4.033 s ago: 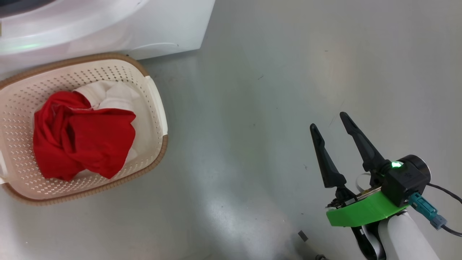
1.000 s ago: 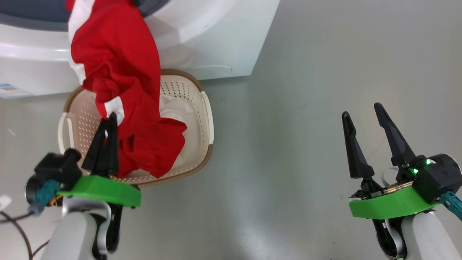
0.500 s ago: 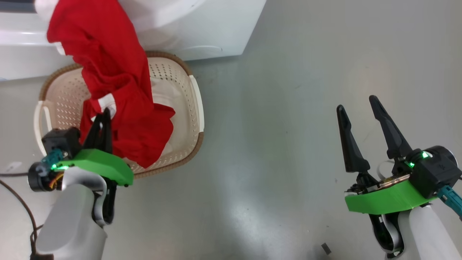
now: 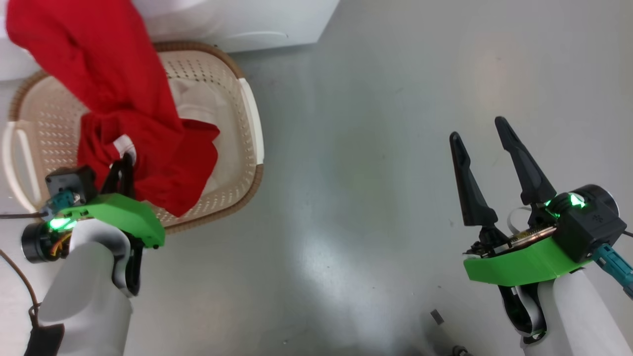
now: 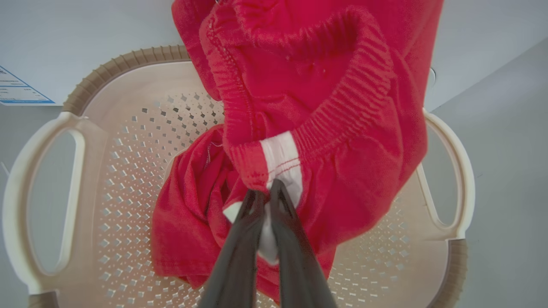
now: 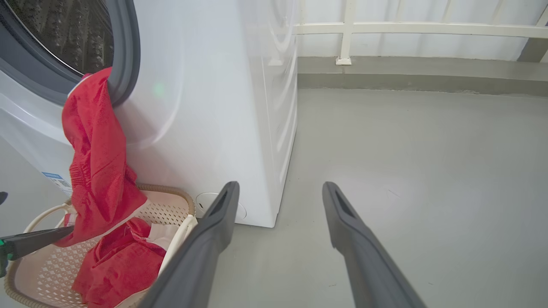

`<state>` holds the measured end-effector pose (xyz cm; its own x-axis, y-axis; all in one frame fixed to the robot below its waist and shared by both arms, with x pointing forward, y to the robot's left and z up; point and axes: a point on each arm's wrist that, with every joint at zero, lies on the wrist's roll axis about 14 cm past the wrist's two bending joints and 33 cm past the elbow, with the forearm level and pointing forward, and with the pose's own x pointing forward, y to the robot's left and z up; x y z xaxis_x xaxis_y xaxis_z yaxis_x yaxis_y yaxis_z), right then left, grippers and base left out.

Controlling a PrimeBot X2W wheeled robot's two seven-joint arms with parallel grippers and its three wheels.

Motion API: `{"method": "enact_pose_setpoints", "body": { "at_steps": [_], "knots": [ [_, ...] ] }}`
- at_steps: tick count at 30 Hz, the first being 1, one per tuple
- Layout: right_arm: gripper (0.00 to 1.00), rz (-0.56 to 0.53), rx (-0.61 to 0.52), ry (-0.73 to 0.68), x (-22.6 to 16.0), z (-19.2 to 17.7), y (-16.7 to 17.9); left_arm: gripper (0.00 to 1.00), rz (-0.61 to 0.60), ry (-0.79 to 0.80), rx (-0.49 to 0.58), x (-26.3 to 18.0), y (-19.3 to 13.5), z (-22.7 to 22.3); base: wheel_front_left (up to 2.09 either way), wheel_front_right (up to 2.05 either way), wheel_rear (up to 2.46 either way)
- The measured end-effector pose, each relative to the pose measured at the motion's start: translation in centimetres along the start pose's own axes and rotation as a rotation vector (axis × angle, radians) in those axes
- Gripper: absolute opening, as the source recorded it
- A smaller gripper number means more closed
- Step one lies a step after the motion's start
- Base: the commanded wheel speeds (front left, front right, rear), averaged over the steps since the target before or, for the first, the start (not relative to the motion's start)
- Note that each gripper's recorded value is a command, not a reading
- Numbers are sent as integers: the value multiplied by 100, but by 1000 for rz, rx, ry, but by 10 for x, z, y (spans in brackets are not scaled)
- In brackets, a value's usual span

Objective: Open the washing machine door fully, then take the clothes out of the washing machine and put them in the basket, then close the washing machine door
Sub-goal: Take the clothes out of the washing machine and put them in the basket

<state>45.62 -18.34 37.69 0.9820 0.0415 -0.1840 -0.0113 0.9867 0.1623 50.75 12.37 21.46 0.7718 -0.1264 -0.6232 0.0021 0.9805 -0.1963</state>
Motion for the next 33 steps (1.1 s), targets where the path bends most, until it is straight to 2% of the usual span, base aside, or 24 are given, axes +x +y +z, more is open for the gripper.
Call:
{"method": "enact_pose_setpoints", "body": {
  "at_steps": [10,25,33],
  "knots": [
    [100,-12,-11,38,4,-16,-7,0,15,80,8,21,4,-27,0,0,0],
    [100,-20,-20,70,10,-30,-12,0,58,197,-3,27,17,-73,0,0,0],
    [100,-23,-16,71,10,-31,-13,0,55,195,15,28,16,-73,0,0,0]
  ]
}}
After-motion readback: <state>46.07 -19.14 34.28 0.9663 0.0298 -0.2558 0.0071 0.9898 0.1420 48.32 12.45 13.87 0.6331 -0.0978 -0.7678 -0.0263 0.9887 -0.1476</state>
